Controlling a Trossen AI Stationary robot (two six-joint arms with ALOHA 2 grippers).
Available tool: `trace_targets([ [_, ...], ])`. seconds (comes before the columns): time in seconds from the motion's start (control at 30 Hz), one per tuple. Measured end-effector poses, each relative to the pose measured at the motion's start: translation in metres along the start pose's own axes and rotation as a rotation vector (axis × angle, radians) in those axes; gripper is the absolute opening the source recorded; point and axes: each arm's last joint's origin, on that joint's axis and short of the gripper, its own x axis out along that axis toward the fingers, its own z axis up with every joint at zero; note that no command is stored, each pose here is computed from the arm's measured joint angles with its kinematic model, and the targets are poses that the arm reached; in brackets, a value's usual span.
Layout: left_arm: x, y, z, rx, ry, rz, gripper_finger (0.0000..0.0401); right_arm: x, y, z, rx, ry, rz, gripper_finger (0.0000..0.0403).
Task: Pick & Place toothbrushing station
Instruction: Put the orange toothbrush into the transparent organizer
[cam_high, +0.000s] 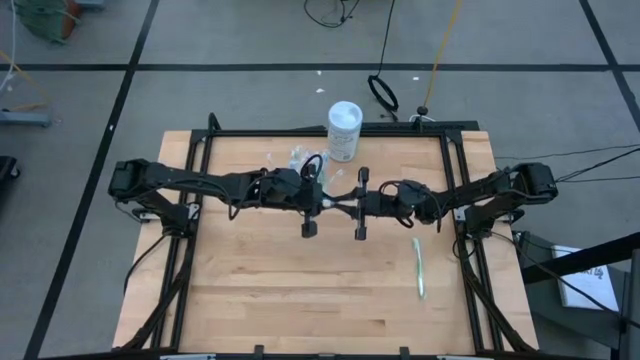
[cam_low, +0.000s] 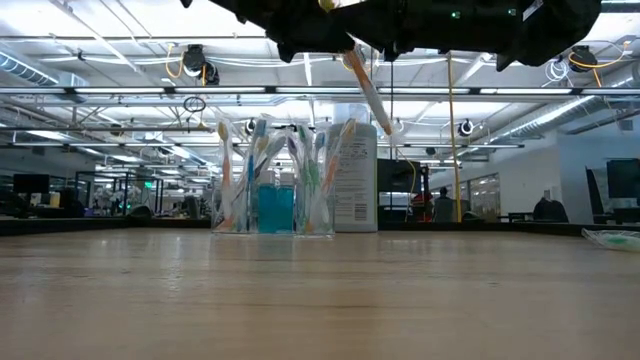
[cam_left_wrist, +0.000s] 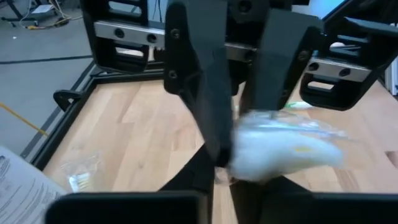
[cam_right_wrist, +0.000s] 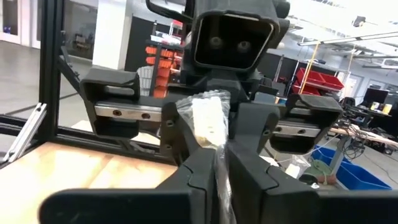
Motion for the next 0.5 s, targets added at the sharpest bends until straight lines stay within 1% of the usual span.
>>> trace_targets([
  [0.07,0.0,0.0,-0.001,0.001,0.007,0.001,0.0014,0.0,0.0,0.0,-0.002,0.005,0.001,0.0037],
  [0.1,0.0,0.0,-0.001,0.001,0.011,0.002,0.001,0.0,0.0,-0.001,0.0,0.007,0.001,0.0043],
  [0.23,-0.001,0.0,-0.004,-0.005,0.042,-0.001,0.0028,0.0,0.0,-0.001,0.0,0.015,-0.001,0.007],
  [0.33,-0.001,-0.001,-0.009,-0.026,0.097,-0.007,0.0038,0.0,0.001,-0.004,-0.004,0.038,0.0,0.0088],
  [0.4,-0.005,-0.001,-0.012,-0.049,0.146,-0.009,0.0038,0.0,0.0,-0.005,-0.009,0.055,-0.006,0.0099],
  [0.5,-0.016,0.0,-0.015,-0.089,0.22,-0.007,0.003,0.0,0.0,-0.007,-0.029,0.079,-0.044,0.0113],
])
